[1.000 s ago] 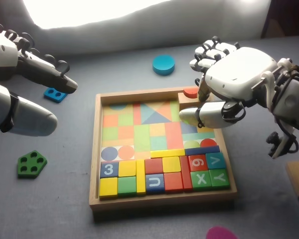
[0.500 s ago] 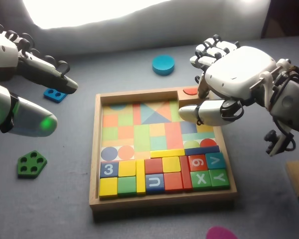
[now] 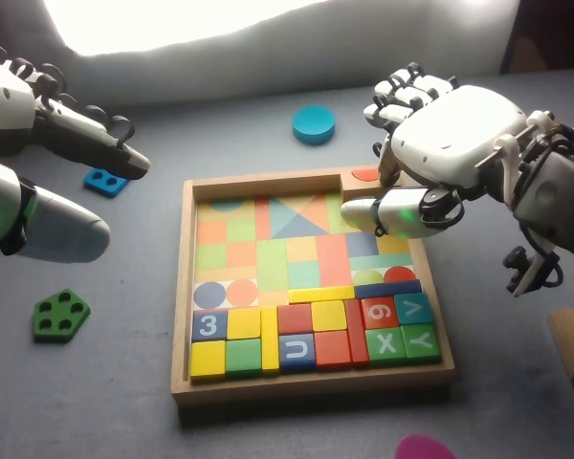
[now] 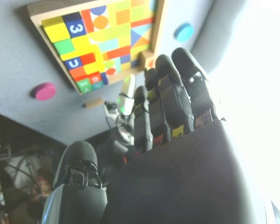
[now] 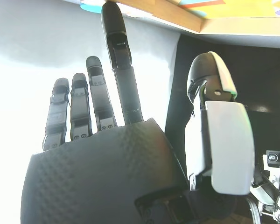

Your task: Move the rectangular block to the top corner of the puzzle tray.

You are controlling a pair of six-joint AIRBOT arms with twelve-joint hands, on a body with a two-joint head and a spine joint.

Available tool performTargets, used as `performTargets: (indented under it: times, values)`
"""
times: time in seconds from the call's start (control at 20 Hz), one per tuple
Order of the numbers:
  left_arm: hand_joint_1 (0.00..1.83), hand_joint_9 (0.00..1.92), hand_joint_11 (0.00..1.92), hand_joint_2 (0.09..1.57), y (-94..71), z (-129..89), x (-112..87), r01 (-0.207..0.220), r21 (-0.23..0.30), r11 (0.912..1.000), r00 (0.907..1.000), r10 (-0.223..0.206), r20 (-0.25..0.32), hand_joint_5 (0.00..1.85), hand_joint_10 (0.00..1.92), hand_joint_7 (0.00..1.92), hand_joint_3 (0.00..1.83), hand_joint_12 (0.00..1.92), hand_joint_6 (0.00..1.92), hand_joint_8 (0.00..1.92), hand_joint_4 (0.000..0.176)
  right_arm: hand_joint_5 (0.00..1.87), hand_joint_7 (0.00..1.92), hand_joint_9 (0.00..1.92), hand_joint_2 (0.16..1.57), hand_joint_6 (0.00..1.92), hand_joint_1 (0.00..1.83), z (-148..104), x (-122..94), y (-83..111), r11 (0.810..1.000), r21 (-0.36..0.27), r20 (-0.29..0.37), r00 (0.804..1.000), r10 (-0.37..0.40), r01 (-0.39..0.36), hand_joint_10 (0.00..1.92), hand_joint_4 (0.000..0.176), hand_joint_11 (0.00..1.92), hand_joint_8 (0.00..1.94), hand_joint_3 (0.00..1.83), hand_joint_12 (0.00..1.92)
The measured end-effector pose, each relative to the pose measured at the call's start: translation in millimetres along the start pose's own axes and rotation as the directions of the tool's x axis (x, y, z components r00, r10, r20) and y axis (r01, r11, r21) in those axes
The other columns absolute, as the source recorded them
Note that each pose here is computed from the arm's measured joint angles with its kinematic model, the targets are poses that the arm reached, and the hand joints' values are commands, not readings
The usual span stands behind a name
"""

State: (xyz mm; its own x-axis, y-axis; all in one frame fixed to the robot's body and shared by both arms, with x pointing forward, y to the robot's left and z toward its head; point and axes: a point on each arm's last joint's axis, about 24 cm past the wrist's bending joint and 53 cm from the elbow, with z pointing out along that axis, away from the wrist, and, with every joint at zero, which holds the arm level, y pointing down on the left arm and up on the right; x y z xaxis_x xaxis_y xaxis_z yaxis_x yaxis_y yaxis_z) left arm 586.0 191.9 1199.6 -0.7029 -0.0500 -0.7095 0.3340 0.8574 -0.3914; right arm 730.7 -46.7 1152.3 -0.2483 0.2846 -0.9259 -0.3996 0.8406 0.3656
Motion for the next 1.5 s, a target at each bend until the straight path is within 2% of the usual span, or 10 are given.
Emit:
performTargets:
  times: [0.2,0.6,0.85,1.05,1.2,1.3,1.35,1.4,1.45,1.5]
  values:
    - [0.0,0.38,0.02,1.25,0.1,0,0.1,0.0,0.0,1.0,1.0,0.0,0.0,0.25,0.0,0.32,0.0,0.97,0.0,0.0,0.056,0.91,0.19,0.01,1.14,0.04,0.0,-5,-4,-0.6,1.0,-0.005,-0.012,1.0,0.006,-0.006,0.0,0.0,0.0,0.0,0.0,0.0]
    - [0.0,0.38,0.0,1.26,0.0,0,0.0,0.0,0.0,1.0,1.0,0.0,0.0,0.27,0.0,0.34,0.0,1.01,0.01,0.0,0.05,0.92,0.21,0.02,1.14,0.05,0.0,-17,-25,1.7,1.0,-0.016,0.008,1.0,0.009,-0.008,0.01,0.0,0.0,0.01,0.0,0.0]
    - [0.0,0.38,0.0,1.26,-0.1,0,-0.2,0.0,0.0,1.0,1.0,0.0,0.001,0.26,0.0,0.34,0.0,1.0,0.0,0.0,0.048,0.92,0.2,0.01,1.13,0.05,0.0,-70,-56,-21.7,0.998,0.044,0.045,0.998,0.035,-0.037,0.0,0.0,0.0,0.0,0.0,0.01]
    - [0.01,0.39,0.01,1.26,-0.4,0,-0.7,0.0,0.001,1.0,1.0,0.0,0.002,0.25,0.01,0.34,0.0,1.0,0.0,0.0,0.046,0.91,0.21,0.05,1.14,0.04,0.0,-120,-96,-26.3,0.997,0.073,0.112,0.994,-0.013,0.005,0.02,0.0,0.04,0.01,0.0,0.03]
    - [0.0,0.39,0.03,1.27,-1.3,-1,-2.1,0.0,0.004,1.0,1.0,0.0,0.006,0.28,0.0,0.35,0.0,1.01,0.01,0.01,0.044,0.86,0.57,0.29,1.16,0.02,0.01,-149,-113,-21.2,0.996,0.09,0.128,0.991,-0.024,0.012,0.11,0.0,0.0,0.06,0.0,0.74]
    - [0.05,0.5,0.06,1.26,-1.5,-1,-3.4,0.001,0.006,1.0,0.9999,-0.001,0.011,0.39,0.02,0.49,0.0,1.06,0.01,0.01,0.039,0.93,0.92,0.56,1.15,0.08,0.06,-169,-114,-17.8,0.996,0.093,0.109,0.994,-0.014,0.004,0.58,0.0,0.02,0.14,0.0,1.55]
    - [0.1,0.57,0.08,1.26,-0.8,-1,-2.7,0.002,0.004,1.0,1.0,-0.002,0.009,0.45,0.02,0.56,0.0,1.1,0.01,0.01,0.018,0.96,0.99,0.61,1.15,0.11,0.06,-176,-116,-13.7,0.996,0.086,0.111,0.994,-0.014,0.004,0.81,0.0,0.11,0.18,0.0,1.69]
    - [0.17,0.67,0.13,1.26,-1.1,-1,-2.8,0.003,0.005,1.0,1.0,-0.003,0.01,0.56,0.04,0.68,0.0,1.14,0.02,0.02,0.0,0.96,0.98,0.63,1.15,0.22,0.07,-178,-120,-11.4,0.997,0.081,0.121,0.992,-0.019,0.009,1.05,0.0,0.26,0.4,0.0,1.74]
    - [0.2,0.8,0.21,1.26,-1.3,-1,-3.6,0.002,0.006,1.0,0.9999,-0.002,0.013,0.69,0.1,0.82,0.0,1.2,0.02,0.04,0.0,1.03,0.97,0.68,1.12,0.38,0.17,-179,-123,-13.2,0.996,0.086,0.131,0.991,-0.02,0.009,1.34,0.0,0.4,0.78,0.0,1.85]
    - [0.21,0.85,0.25,1.26,-1.4,-2,-3.8,0.002,0.006,1.0,0.9999,-0.002,0.013,0.76,0.17,0.89,0.0,1.25,0.01,0.04,0.0,0.97,0.92,0.68,1.12,0.6,0.17,-180,-124,-15.1,0.996,0.091,0.133,0.991,-0.018,0.005,1.42,0.0,0.44,0.97,0.0,1.91]
